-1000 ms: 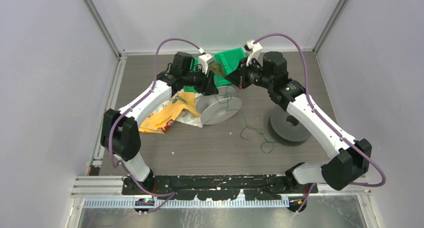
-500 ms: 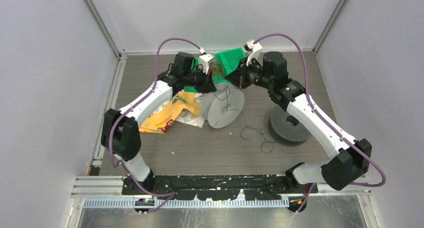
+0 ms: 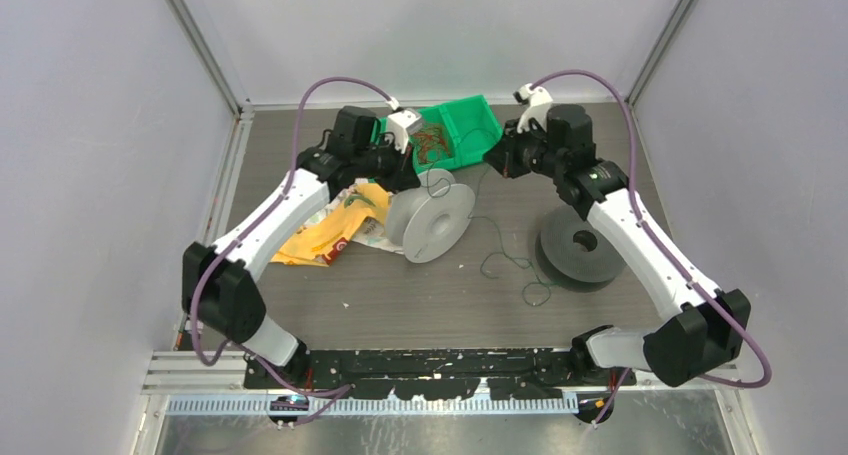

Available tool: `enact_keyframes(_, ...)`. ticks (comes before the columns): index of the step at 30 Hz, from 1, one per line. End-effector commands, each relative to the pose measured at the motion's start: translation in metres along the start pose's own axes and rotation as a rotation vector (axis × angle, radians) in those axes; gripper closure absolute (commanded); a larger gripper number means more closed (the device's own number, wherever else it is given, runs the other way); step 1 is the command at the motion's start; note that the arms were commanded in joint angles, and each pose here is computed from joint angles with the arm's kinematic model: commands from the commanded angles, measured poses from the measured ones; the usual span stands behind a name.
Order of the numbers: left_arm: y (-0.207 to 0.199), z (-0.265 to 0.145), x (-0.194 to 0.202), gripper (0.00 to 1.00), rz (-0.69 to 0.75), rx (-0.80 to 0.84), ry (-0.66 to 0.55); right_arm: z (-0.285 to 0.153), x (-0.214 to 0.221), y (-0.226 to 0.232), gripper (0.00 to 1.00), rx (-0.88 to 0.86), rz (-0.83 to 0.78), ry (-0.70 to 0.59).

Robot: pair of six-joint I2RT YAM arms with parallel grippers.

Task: Wrap the cables
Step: Wrap the cable around the cable reel.

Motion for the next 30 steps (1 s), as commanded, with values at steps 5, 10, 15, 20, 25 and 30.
enact_keyframes(5, -0.022, -0.079, -0.036, 1.0, 0.07, -0.135, -0.125, -0.029, 0.009, -0.014, 0.48, 0.005, 0.064, -0.01)
enact_keyframes(10, -0.033, -0.121, -0.055, 1.0, -0.007, -0.177, -0.18, -0.029, 0.03, -0.014, 0.42, -0.055, 0.11, 0.027)
enact_keyframes(15, -0.043, -0.146, -0.071, 1.0, -0.041, -0.172, -0.225, -0.025, 0.043, -0.016, 0.41, -0.11, 0.123, -0.003)
enact_keyframes(20, -0.049, -0.165, -0.084, 1.0, -0.001, -0.179, -0.266, -0.01, 0.053, -0.027, 0.39, -0.125, 0.11, -0.039)
enact_keyframes(25, -0.055, -0.192, -0.104, 1.0, 0.051, -0.22, -0.304, 0.018, 0.073, -0.038, 0.39, -0.075, 0.034, -0.005)
enact_keyframes(30, -0.064, -0.212, -0.119, 1.0, 0.074, -0.22, -0.336, 0.046, 0.097, -0.037, 0.37, -0.059, -0.08, -0.08)
Point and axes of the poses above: each gripper's point midway between its finger pads, its own z axis out along the fingers, its own y axis along the line the jaws close on, x = y × z, the point moved 7 cm from there along -z, back along the fingers, and after that the axes turned 14 degrees about z, right-handed, at the moved point
